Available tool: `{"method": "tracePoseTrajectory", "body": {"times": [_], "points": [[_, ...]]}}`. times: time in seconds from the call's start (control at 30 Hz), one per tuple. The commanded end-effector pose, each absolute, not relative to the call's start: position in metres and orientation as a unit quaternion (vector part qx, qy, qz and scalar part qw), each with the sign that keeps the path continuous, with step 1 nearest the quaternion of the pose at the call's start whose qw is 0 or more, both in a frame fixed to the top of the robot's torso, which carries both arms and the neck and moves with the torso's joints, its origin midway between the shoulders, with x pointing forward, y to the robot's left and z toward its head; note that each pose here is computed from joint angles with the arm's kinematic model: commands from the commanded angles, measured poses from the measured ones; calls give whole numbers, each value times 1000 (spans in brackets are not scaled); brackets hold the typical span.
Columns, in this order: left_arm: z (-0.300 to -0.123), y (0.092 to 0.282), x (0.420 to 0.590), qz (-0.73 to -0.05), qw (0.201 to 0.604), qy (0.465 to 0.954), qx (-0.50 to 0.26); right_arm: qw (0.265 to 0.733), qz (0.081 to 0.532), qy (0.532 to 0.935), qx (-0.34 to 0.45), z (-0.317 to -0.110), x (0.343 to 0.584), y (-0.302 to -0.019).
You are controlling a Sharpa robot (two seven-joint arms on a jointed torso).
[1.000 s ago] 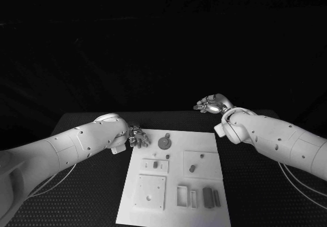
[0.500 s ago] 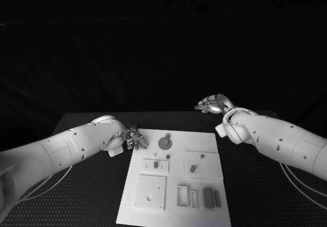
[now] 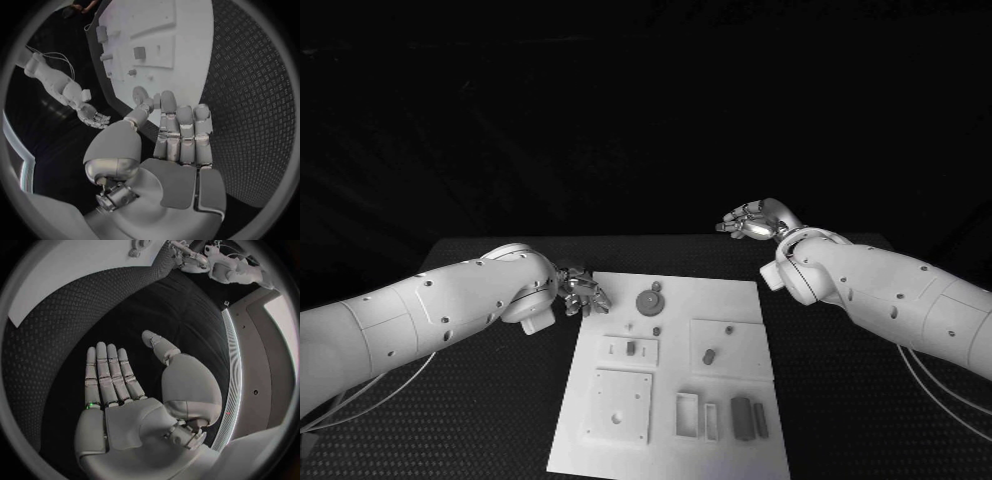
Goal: Assemble the parts on the task board
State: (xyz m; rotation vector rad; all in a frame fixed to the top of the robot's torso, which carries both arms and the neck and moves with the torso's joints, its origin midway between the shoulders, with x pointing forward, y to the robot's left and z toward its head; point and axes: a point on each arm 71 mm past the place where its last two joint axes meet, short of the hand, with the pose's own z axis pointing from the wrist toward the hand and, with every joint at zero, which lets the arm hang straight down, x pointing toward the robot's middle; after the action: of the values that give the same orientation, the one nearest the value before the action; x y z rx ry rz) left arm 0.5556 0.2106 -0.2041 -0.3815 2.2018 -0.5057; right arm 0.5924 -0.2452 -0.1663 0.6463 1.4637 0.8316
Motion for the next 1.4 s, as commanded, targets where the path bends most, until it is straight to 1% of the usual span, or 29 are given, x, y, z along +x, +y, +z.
{"method": "tracePoseTrajectory", "body": {"times": [0.03,0.2,0.43,0.6,1.0,1.1,1.4], "points": [[-196,209,552,-204,434,864,-156,617,364,640,276,-167,592,-245],[-192,210,543,-202,441,863,-142,615,364,642,276,-167,592,-246],[-193,202,528,-196,454,862,-108,615,364,642,276,-167,592,-247],[-199,199,519,-184,462,863,-91,616,364,643,273,-167,592,-246],[-215,193,495,-180,458,867,-76,617,364,647,261,-167,591,-245],[-217,192,493,-179,456,869,-73,616,365,648,259,-167,591,-244],[-221,186,492,-178,456,870,-65,612,369,652,254,-167,591,-241]]}}
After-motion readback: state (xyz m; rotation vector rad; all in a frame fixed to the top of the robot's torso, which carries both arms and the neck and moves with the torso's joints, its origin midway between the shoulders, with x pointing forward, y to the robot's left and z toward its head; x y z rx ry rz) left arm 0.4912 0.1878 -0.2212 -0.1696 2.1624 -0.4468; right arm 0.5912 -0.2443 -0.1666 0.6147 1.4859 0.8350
